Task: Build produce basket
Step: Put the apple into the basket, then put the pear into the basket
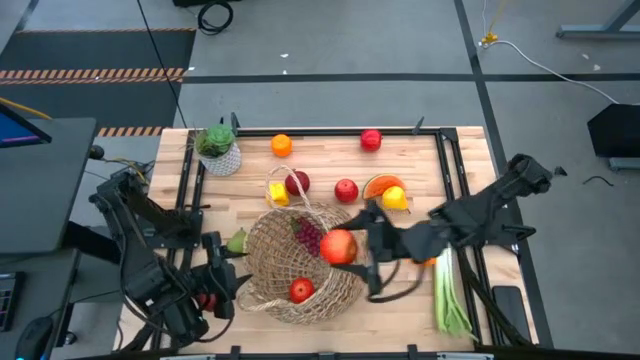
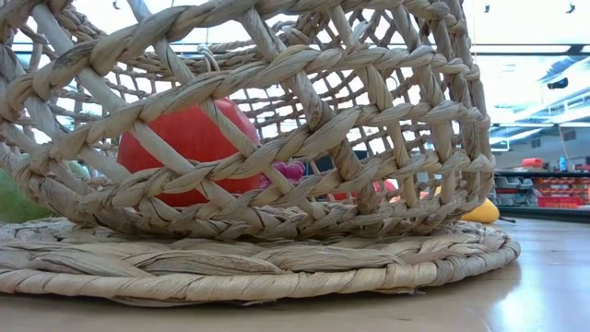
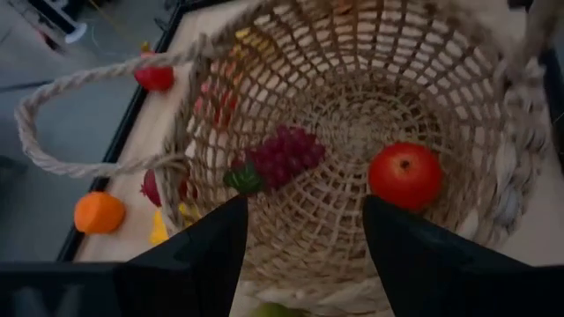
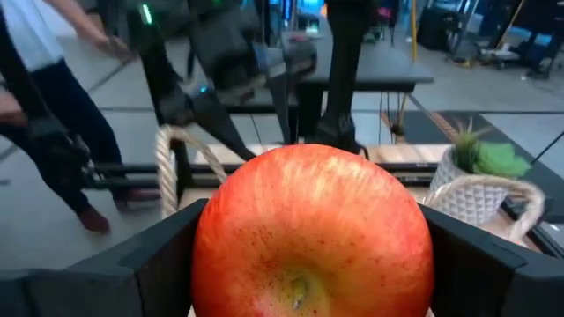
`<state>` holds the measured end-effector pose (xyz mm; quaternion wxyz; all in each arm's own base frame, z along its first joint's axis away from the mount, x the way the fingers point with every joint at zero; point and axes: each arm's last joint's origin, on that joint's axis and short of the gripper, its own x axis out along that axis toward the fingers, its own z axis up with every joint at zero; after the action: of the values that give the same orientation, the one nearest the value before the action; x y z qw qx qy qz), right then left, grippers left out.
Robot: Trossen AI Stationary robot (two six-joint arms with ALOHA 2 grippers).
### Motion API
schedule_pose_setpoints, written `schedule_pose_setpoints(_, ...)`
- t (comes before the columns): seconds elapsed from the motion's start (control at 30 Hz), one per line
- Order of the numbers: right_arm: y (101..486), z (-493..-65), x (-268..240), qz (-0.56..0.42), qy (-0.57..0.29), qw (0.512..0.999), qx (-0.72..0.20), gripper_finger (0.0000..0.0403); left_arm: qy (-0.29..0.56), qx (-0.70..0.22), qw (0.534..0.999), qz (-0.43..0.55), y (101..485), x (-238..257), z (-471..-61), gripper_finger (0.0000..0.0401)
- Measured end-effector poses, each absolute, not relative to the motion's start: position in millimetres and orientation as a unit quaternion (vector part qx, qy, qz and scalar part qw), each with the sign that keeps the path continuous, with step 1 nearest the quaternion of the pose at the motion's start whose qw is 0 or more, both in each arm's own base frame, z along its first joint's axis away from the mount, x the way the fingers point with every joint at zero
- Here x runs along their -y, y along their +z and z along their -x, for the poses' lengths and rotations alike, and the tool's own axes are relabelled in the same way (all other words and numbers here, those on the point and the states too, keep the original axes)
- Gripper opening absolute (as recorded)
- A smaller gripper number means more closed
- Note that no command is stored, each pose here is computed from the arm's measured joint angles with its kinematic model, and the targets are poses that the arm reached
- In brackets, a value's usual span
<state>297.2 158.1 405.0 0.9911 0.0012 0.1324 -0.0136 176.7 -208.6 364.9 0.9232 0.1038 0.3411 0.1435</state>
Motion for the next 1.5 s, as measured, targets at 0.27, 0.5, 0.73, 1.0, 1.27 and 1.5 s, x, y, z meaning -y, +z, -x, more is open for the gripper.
schedule_pose_setpoints(0.27,352,-355,-149,-0.024,-0.034,0.981,-0.189,0.0358,0.145,-0.330,0.926,-0.111,385,201,-179,0.0231)
schedule_pose_setpoints(0.5,332,-373,-143,0.028,-0.043,0.977,-0.206,0.0390,0.146,-0.334,0.925,-0.104,385,201,-180,0.0231)
schedule_pose_setpoints(0.73,352,-365,-137,0.003,-0.046,0.984,-0.172,0.0399,0.136,-0.335,0.927,-0.098,385,205,-175,0.0231)
schedule_pose_setpoints(1.0,371,-327,-116,0.050,-0.124,0.965,-0.227,0.0400,0.137,-0.334,0.928,-0.093,385,205,-175,0.0231)
schedule_pose_setpoints(1.27,362,-281,-82,0.072,-0.254,0.894,-0.362,0.0400,0.142,-0.334,0.927,-0.093,385,203,-177,0.0231)
schedule_pose_setpoints(1.5,338,-256,-58,0.066,-0.365,0.816,-0.444,0.0400,0.141,-0.334,0.928,-0.091,385,204,-177,0.0231)
